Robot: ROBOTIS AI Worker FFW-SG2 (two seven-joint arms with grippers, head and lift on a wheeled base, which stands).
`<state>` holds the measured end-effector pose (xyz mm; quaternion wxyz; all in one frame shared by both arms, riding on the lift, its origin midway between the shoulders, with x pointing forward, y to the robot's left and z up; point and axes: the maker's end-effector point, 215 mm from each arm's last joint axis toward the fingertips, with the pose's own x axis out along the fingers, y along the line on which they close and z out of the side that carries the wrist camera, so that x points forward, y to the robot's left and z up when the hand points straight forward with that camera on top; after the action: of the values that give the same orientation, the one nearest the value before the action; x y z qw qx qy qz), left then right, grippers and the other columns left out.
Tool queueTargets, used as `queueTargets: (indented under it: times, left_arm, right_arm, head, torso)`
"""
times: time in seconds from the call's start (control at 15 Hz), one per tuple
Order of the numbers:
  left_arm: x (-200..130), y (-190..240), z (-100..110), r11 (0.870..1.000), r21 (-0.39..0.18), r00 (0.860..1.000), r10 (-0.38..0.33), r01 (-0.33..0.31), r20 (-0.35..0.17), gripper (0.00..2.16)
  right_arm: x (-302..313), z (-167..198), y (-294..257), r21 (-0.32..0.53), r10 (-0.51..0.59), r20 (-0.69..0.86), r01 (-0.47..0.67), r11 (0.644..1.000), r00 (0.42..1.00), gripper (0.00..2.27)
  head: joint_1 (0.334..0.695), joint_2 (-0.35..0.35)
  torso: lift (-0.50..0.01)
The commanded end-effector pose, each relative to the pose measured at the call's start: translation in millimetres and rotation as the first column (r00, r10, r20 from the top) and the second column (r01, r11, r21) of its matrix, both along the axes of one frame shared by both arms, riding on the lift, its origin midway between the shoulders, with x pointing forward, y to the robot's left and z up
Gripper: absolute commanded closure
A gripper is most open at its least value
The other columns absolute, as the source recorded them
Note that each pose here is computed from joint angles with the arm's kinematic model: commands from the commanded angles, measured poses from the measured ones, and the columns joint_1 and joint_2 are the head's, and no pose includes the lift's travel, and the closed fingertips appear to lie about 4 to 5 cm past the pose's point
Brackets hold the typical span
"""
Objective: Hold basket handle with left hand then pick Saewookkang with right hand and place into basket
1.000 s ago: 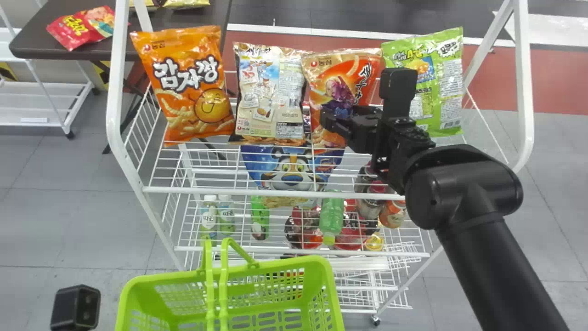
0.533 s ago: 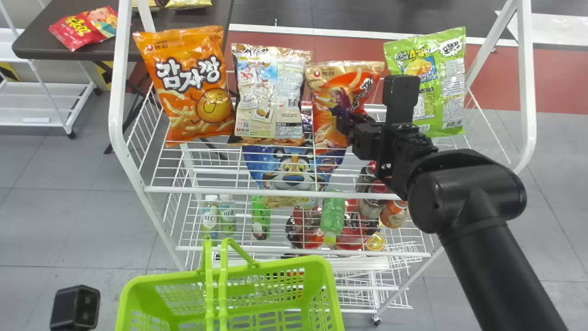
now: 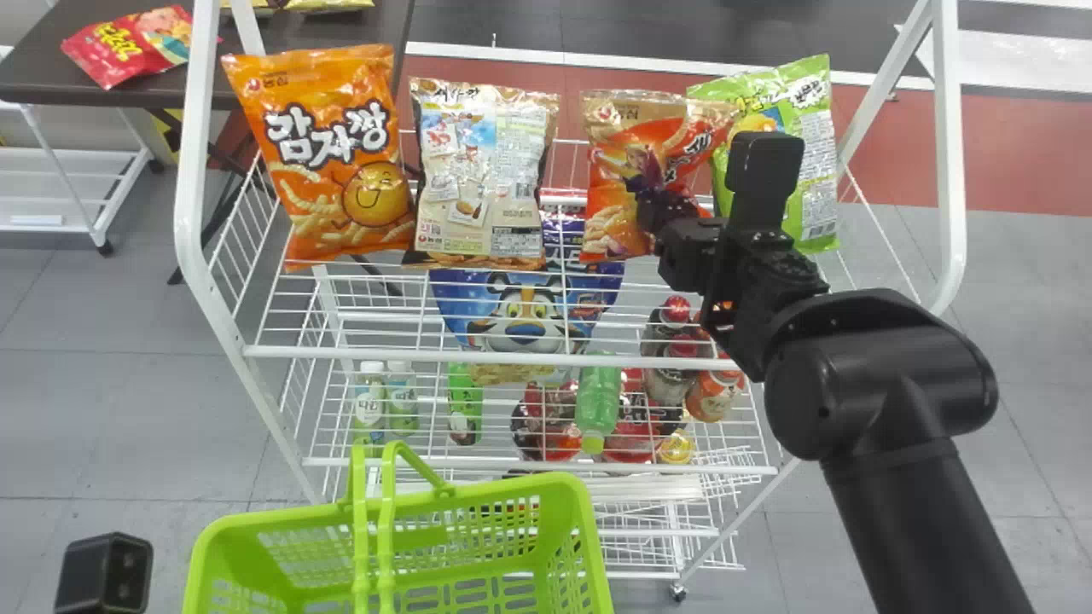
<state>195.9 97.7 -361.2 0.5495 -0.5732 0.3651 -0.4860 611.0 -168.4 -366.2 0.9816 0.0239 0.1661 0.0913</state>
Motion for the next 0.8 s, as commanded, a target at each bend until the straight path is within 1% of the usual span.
queueTargets:
  times: [0.0, 0.27, 0.47, 0.73]
  left_arm:
    - [-2, 0, 0, 1.0, -0.008, 1.0, -0.005, 0.005, -0.03, 2.15]
    - [2, 0, -1, 1.0, -0.01, 1.0, -0.003, 0.003, -0.029, 2.15]
    - [6, 0, -1, 1.0, -0.014, 1.0, -0.002, 0.001, -0.025, 2.15]
    - [13, 1, -3, 1.0, -0.019, 1.0, 0.0, 0.0, -0.025, 2.15]
  right_arm:
    - [-9, 12, 8, 0.009, 0.018, 0.011, -0.018, 1.0, 1.0, 2.24]
    - [-31, 20, 27, 0.024, 0.076, -0.015, -0.075, 0.997, 0.997, 2.24]
    - [-64, 13, 42, 0.045, 0.129, -0.096, -0.126, 0.991, 0.987, 2.24]
    - [-115, 5, 42, 0.059, 0.159, -0.199, -0.151, 0.987, 0.967, 2.24]
  head:
    - [0.695, -0.102]
    - [0.695, -0.083]
    - [0.695, -0.057]
    - [0.695, -0.042]
  torso:
    - [-0.019]
    - [-0.019]
    - [-0.019]
    - [-0.019]
